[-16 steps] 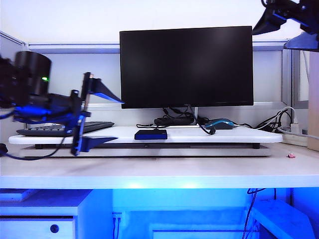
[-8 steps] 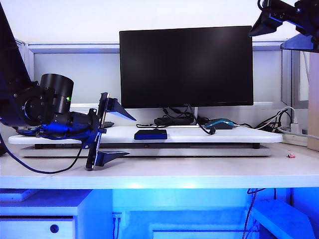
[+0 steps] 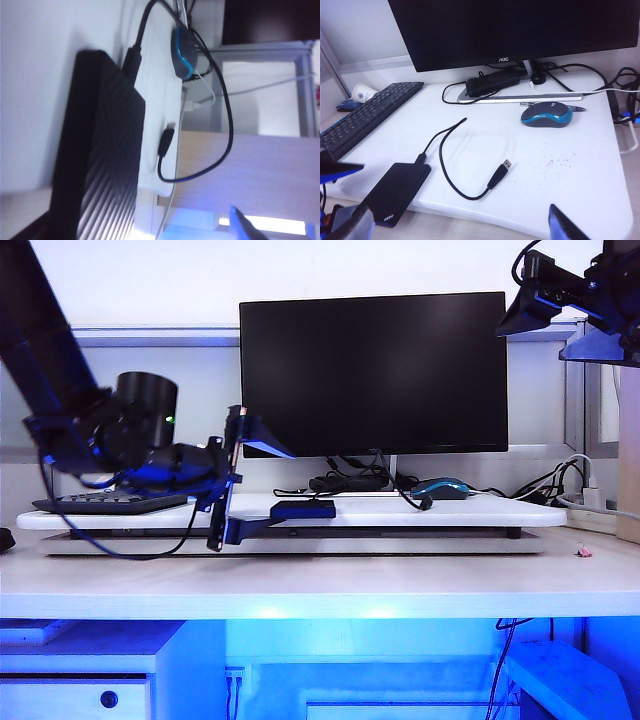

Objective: Unplug the data cable of the portable hard drive.

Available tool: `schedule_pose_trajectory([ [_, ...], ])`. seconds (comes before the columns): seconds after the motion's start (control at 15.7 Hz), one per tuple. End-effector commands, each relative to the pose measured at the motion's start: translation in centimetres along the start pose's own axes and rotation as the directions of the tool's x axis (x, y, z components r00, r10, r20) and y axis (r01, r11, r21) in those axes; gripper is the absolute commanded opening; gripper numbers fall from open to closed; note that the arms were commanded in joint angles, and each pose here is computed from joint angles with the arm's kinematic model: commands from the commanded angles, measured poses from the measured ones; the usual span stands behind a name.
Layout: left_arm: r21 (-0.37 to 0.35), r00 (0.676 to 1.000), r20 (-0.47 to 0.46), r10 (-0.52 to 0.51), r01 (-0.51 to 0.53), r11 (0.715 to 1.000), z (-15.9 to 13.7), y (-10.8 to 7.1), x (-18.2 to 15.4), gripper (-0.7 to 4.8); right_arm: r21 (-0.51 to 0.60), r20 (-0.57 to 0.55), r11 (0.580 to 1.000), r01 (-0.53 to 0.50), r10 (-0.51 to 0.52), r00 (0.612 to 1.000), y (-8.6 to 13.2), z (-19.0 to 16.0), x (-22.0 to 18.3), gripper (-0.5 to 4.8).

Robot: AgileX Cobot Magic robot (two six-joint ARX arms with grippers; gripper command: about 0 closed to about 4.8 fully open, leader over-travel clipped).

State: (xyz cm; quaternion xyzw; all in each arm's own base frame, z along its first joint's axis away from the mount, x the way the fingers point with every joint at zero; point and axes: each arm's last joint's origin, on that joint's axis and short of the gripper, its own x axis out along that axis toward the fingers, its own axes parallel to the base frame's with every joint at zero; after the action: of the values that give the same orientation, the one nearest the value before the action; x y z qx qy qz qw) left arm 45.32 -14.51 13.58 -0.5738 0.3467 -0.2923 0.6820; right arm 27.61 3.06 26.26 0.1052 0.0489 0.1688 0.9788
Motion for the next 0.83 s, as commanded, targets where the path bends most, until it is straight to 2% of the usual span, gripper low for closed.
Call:
schedule_pose_trajectory([
  [0.06,-0.013,0.999,-0.017,0.051,-0.051,0.999,-0.2,0.6,0.2,4.79,-0.011,0.027,1.000,-0.008,0.009,1.000,0.1,0.4,0.0,4.79],
  [0.13,-0.016,0.998,-0.017,0.060,-0.061,0.998,-0.3,0.9,0.3,4.79,-0.013,0.034,1.000,-0.006,0.007,0.999,0.1,0.5,0.0,4.79],
  [0.19,-0.034,0.996,-0.019,0.085,-0.085,0.996,-0.4,1.5,0.4,4.49,-0.019,0.057,1.000,-0.011,0.012,0.998,0.2,0.7,0.0,4.79],
  [0.25,-0.034,0.996,-0.019,0.091,-0.092,0.995,-0.7,1.7,0.7,2.61,-0.023,0.069,1.000,-0.013,0.014,0.998,0.2,0.8,0.0,4.79],
  [0.32,0.150,0.993,-0.114,0.017,0.000,0.989,-1.0,1.2,0.8,-0.06,0.017,0.038,0.995,-0.098,0.097,0.995,0.4,0.6,0.1,4.79],
  [0.57,0.194,0.984,-0.172,-0.052,0.086,0.977,-1.0,0.4,0.8,-0.06,0.055,0.009,0.972,-0.228,0.228,0.974,0.7,1.3,1.8,4.79],
  [0.83,0.217,0.973,-0.211,-0.093,0.139,0.966,-1.0,-0.2,0.8,-0.06,0.052,-0.019,0.927,-0.373,0.374,0.927,2.3,3.3,5.8,4.79],
])
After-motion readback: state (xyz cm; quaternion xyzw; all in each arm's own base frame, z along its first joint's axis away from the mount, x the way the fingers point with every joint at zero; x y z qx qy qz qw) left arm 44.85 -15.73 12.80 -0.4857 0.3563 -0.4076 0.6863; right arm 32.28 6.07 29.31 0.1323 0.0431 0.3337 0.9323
